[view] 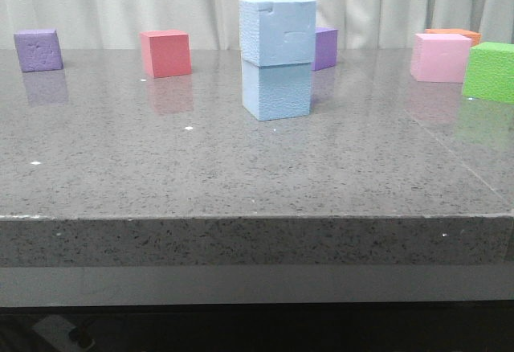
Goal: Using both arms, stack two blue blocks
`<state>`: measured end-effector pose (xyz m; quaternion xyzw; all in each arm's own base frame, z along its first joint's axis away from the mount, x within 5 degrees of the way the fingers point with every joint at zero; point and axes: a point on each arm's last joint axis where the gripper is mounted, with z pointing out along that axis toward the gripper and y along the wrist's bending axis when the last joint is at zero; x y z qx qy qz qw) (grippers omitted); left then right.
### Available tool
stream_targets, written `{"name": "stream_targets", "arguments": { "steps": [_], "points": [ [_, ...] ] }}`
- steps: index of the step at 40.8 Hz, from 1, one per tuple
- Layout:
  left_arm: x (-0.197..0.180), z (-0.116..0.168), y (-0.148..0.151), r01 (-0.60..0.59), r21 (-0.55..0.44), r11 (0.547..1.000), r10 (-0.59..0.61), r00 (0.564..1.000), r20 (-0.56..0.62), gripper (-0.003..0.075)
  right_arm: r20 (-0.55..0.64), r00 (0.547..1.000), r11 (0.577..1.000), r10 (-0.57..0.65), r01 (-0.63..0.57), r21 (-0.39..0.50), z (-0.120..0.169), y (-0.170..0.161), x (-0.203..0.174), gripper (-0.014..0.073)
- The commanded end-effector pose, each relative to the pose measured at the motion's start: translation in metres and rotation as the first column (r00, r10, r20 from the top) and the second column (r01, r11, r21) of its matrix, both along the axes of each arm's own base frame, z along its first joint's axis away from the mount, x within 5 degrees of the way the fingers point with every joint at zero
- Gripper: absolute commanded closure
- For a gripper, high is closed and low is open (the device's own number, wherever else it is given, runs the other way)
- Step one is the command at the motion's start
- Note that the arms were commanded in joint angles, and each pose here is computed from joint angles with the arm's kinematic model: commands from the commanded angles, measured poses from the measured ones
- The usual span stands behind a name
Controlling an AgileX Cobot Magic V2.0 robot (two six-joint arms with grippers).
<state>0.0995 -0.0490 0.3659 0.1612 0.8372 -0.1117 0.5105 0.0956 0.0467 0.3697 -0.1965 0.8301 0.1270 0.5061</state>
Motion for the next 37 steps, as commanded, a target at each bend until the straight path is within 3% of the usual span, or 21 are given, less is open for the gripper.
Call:
{"name": "stream_targets", "arguments": {
  "steps": [1, 9, 13, 17, 25, 33, 37],
  "points": [
    [-0.005, 0.006, 0.014, -0.087, -0.093, 0.992, 0.096, 0.990, 0.101, 0.0741, 0.086, 0.996, 0.999, -0.018, 0.016, 0.030, 0.013, -0.001, 0.002, 0.0714],
    [-0.030, -0.028, 0.037, -0.303, -0.296, 0.906, 0.332, 0.942, 0.052, 0.0741, 0.086, 0.996, 0.999, -0.018, 0.016, 0.030, 0.013, -0.001, 0.002, 0.0714],
    [-0.044, -0.043, 0.045, -0.376, -0.378, 0.846, 0.447, 0.887, 0.120, 0.0741, 0.086, 0.996, 0.999, -0.018, 0.016, 0.030, 0.013, -0.001, 0.002, 0.0714],
    [-0.055, -0.056, 0.049, -0.403, -0.413, 0.817, 0.509, 0.840, 0.187, 0.0741, 0.086, 0.996, 0.999, -0.018, 0.016, 0.030, 0.013, -0.001, 0.002, 0.0714],
    [-0.065, -0.076, 0.049, -0.377, -0.433, 0.819, 0.522, 0.803, 0.289, 0.0741, 0.086, 0.996, 0.999, -0.018, 0.016, 0.030, 0.013, -0.001, 0.002, 0.0714],
    [-0.057, -0.099, 0.047, -0.299, -0.327, 0.897, 0.426, 0.782, 0.454, 0.0741, 0.085, 0.996, 0.999, -0.018, 0.016, 0.029, 0.013, -0.001, 0.002, 0.0714],
    [-0.054, -0.113, 0.047, -0.286, -0.327, 0.901, 0.418, 0.771, 0.480, 0.0741, 0.085, 0.996, 0.999, -0.018, 0.016, 0.029, 0.013, -0.001, 0.002, 0.0714]
  ]
}}
